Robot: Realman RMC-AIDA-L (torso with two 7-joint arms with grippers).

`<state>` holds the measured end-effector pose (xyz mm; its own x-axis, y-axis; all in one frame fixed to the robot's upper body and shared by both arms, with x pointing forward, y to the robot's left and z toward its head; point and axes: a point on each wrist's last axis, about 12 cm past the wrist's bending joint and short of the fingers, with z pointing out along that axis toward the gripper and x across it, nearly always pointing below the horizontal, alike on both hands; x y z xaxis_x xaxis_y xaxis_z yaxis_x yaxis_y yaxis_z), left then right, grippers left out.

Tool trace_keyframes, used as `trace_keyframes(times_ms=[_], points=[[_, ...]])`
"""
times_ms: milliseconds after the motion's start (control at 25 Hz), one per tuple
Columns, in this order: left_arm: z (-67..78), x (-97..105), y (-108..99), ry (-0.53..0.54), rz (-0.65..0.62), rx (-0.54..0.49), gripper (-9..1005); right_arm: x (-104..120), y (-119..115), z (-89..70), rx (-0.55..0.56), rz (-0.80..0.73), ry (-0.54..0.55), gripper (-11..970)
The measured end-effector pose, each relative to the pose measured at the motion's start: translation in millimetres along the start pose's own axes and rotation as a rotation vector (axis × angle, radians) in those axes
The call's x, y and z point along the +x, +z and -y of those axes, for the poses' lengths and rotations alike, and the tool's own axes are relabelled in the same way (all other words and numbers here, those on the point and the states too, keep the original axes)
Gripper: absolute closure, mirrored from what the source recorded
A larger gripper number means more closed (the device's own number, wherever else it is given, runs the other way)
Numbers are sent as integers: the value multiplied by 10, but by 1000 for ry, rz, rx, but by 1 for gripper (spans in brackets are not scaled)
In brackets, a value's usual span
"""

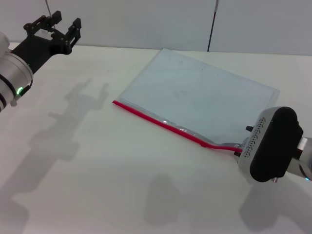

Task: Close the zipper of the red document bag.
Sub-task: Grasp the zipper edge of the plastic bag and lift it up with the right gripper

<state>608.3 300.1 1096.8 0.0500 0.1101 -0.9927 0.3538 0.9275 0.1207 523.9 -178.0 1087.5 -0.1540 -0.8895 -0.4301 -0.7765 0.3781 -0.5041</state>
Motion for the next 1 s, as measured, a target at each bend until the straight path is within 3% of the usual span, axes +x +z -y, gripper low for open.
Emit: trace_keyframes(times_ms=[560, 1000], points=[[11, -5, 9, -3, 3, 2, 473, -72, 147, 105, 6, -7, -35, 281], [16, -4, 7, -4, 4, 4, 473, -42, 227, 122, -2, -28, -44, 422]])
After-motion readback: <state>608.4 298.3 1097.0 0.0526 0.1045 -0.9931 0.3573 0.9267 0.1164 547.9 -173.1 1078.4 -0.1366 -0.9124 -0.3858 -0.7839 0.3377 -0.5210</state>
